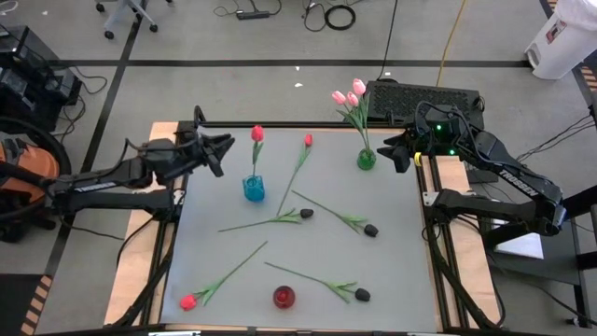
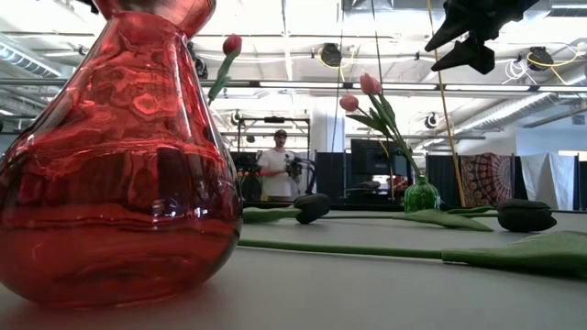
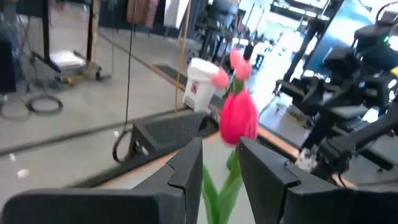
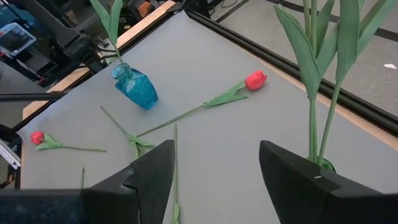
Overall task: Sort flowers into vase by color
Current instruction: Put the top red flower into the blue vase
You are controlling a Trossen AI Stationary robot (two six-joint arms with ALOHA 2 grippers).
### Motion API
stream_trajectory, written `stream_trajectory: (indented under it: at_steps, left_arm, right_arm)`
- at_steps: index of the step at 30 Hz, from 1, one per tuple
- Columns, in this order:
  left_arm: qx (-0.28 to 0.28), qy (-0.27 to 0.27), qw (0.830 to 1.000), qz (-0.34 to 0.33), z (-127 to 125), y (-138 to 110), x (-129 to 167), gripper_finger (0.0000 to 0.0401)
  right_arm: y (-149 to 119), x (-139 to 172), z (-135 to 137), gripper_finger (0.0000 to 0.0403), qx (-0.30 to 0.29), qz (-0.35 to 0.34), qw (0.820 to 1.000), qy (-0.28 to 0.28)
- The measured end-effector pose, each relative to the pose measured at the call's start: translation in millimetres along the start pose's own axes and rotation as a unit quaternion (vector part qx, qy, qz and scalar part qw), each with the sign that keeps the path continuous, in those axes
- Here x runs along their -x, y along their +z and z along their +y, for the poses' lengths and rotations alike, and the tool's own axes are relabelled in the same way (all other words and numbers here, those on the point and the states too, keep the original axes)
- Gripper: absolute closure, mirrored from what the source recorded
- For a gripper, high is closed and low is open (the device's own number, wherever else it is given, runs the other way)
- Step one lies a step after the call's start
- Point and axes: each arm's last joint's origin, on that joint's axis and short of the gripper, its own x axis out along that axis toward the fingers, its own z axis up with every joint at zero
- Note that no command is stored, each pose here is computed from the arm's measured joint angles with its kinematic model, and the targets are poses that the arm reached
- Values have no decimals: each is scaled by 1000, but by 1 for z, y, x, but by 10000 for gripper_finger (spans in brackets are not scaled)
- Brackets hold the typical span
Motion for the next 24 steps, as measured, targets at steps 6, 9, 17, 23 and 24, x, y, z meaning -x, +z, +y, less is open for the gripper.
stream_trajectory:
  at_steps: [6,9,17,23,24]
  left_arm:
    - [-38,23,998,-51,-6,32,8,292]
    - [-52,34,995,-77,-10,50,12,292]
    - [-58,54,991,-107,-22,84,9,292]
    - [-64,62,991,-95,-30,94,-13,292]
    - [-65,60,992,-93,-32,96,-16,292]
  right_arm:
    - [0,0,0,177,-3,0,1000,0]
    - [0,0,1,177,-4,1,1000,3]
    - [-2,-1,6,177,-3,8,1000,17]
    - [-3,-2,9,177,-6,12,1000,23]
    - [-3,-2,10,177,-8,13,1000,25]
